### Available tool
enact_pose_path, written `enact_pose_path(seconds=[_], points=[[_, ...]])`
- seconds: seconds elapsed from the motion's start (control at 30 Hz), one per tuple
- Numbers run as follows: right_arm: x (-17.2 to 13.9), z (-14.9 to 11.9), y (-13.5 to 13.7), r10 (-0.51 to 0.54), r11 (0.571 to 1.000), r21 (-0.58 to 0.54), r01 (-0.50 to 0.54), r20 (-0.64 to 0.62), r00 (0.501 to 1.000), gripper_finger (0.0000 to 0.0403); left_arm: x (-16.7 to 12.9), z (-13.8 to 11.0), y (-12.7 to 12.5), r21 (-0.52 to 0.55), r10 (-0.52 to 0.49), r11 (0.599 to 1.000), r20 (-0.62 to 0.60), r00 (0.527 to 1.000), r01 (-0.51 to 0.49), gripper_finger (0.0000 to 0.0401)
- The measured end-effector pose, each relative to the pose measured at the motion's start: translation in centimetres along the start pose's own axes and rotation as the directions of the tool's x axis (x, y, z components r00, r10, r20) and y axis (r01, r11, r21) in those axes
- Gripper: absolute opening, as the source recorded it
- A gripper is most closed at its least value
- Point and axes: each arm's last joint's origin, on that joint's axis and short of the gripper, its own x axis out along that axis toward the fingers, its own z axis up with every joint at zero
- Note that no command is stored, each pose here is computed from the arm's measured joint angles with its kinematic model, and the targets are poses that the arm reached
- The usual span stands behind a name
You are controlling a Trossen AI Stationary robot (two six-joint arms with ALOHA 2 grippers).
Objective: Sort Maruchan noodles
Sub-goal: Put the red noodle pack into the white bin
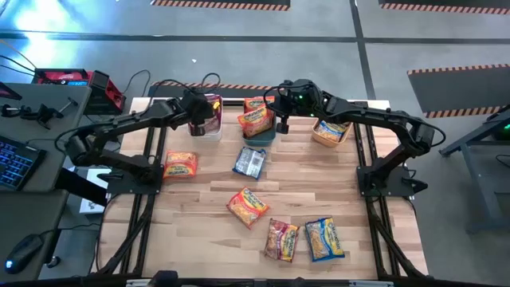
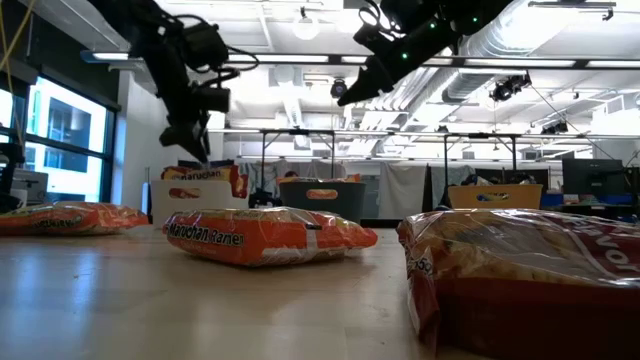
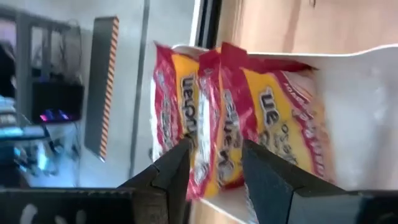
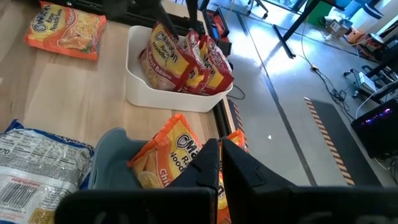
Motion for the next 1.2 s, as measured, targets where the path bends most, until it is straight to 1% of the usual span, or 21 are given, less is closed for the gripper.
enact_pose_path(seconds=[0.1, 0.17, 0.2, 0.27, 0.33, 0.37, 0.4, 0.53, 0.63, 0.73, 0.87, 0.97, 1.07, 1.2], points=[[0.0, -0.1, 0.1, 0.005, 1.000, 0.000, -0.005, -0.009, 1.000, 0.0000, -1.1, -0.6, -0.5, -0.087, -0.051, 0.995, -0.020, 0.999, 0.049, 0.0123], [0.0, -0.1, 0.1, 0.005, 1.000, 0.000, -0.005, -0.010, 1.000, 0.0000, -1.7, -1.0, -0.9, -0.159, -0.099, 0.983, -0.036, 0.994, 0.092, 0.0112], [0.0, -0.1, 0.1, 0.005, 1.000, 0.000, -0.005, -0.010, 1.000, 0.0000, -1.9, -1.2, -1.2, -0.192, -0.138, 0.973, -0.043, 0.989, 0.128, 0.0105], [0.0, -0.1, 0.1, 0.005, 1.000, 0.000, -0.005, -0.010, 1.000, 0.0000, -2.1, -1.5, -1.9, -0.267, -0.246, 0.937, -0.043, 0.968, 0.226, 0.0089], [0.0, -0.1, 0.1, 0.005, 1.000, -0.002, -0.005, -0.010, 1.000, 0.0000, -1.8, -1.6, -2.3, -0.358, -0.340, 0.881, -0.025, 0.940, 0.309, 0.0070], [0.0, -0.1, 0.1, 0.005, 1.000, -0.002, -0.005, -0.010, 1.000, 0.0000, -1.5, -1.5, -2.5, -0.388, -0.367, 0.861, -0.026, 0.930, 0.329, 0.0059], [0.0, -0.1, 0.1, 0.005, 1.000, -0.002, -0.005, -0.010, 1.000, 0.0000, -1.1, -1.4, -2.7, -0.410, -0.377, 0.850, -0.037, 0.926, 0.330, 0.0048], [0.0, -0.1, 0.1, 0.005, 1.000, -0.003, -0.005, -0.010, 1.000, 0.0000, 0.7, -0.8, -2.6, -0.461, -0.310, 0.855, -0.086, 0.947, 0.238, 0.0010], [0.0, -0.1, 0.1, 0.005, 1.000, -0.003, -0.005, -0.010, 1.000, 0.0000, 1.8, -0.5, -2.0, -0.496, -0.326, 0.839, -0.127, 0.937, 0.225, 0.0003], [0.0, -0.1, 0.1, 0.006, 1.000, -0.005, -0.006, -0.011, 1.000, 0.0000, 2.7, -0.5, -1.8, -0.501, -0.380, 0.830, -0.185, 0.906, 0.245, 0.0004], [0.0, -0.1, 0.1, 0.006, 1.000, -0.010, -0.006, -0.011, 1.000, 0.0000, 4.2, -0.8, -2.0, -0.476, -0.410, 0.845, -0.277, 0.869, 0.246, 0.0003], [0.0, -0.2, 0.1, 0.008, 1.000, -0.010, -0.009, -0.016, 1.000, 0.0000, 5.3, -1.0, -2.4, -0.458, -0.420, 0.853, -0.321, 0.849, 0.249, 0.0001], [0.0, -0.2, 0.1, 0.009, 1.000, -0.010, -0.010, -0.017, 1.000, 0.0000, 5.9, -1.0, -2.5, -0.435, -0.372, 0.878, -0.355, 0.858, 0.201, 0.0001], [0.0, -0.2, 0.1, 0.010, 1.000, -0.010, -0.010, -0.019, 1.000, 0.0000, 6.1, -0.5, -2.1, -0.417, -0.286, 0.899, -0.336, 0.898, 0.130, 0.0001]])
